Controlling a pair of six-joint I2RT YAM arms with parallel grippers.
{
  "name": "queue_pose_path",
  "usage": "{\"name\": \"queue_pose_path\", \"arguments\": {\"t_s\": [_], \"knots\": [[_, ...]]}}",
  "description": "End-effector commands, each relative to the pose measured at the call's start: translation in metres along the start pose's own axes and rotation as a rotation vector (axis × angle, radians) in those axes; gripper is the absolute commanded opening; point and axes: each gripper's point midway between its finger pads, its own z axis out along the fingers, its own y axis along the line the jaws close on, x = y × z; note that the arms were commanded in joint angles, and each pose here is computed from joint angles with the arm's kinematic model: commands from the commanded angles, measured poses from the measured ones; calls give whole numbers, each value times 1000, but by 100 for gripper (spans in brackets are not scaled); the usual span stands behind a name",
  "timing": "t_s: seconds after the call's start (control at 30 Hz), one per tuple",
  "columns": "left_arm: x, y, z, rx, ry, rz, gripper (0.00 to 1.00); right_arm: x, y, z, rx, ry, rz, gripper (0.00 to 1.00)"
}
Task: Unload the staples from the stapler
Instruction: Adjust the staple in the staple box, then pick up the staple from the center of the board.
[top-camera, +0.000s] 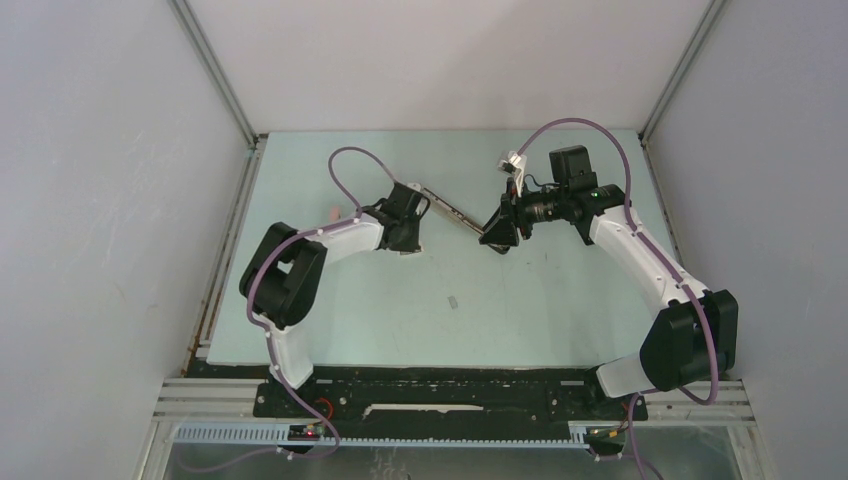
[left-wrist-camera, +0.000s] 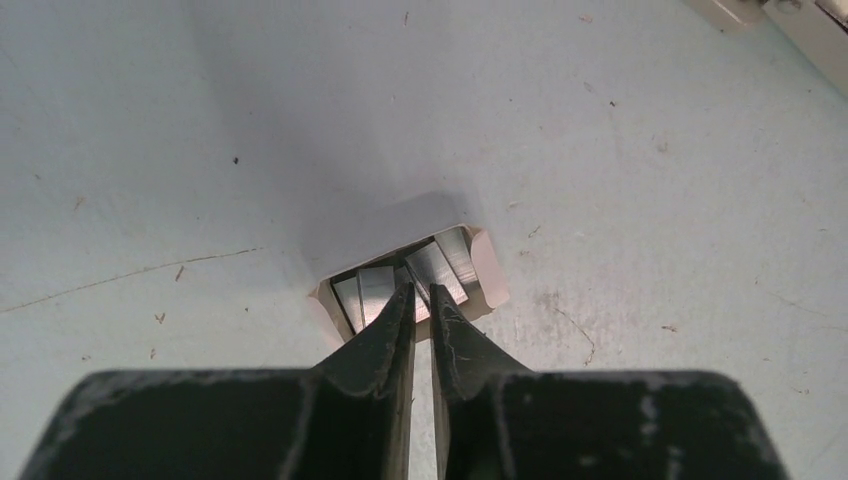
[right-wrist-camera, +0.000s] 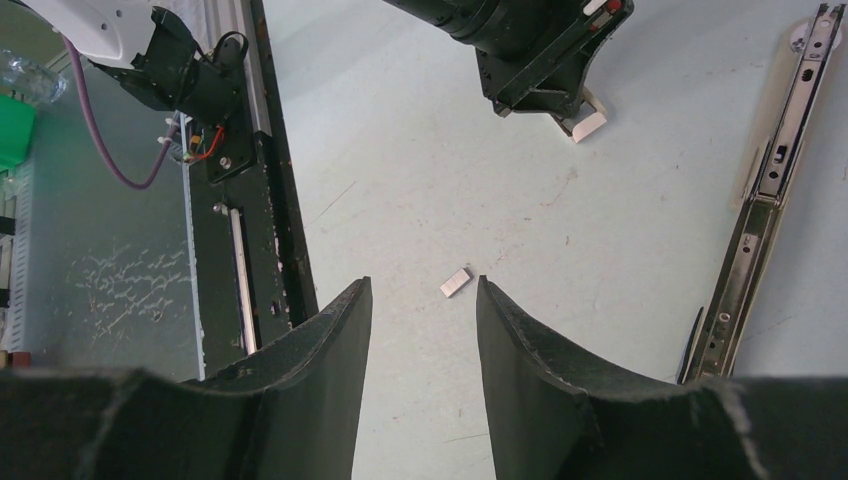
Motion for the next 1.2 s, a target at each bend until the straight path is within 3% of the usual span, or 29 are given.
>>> {"name": "queue_pose_path", "arguments": {"t_s": [0.0,0.23,0.47,0.8,0.97,1.17], "knots": [[-38,-6,-7,-4,-87,-18,16,-2,3,-2,-15,-11,-2,51],[-39,0,-10,-29,-93,-23,22,-2,3,-2,-17,-12,-3,51],[-43,-4,-19,-3,-109,-23,22,-2,4,-2,-17,-12,-4,51],[-75,-23,-109,186,-347,-28,27,0,10,-1,-16,10,-53,52],[-60,-21,-167,318,-529,-54,42,3,18,5,12,49,-132,51],[-35,9,-217,339,-734,-113,70,6,36,17,33,89,-237,51]]}}
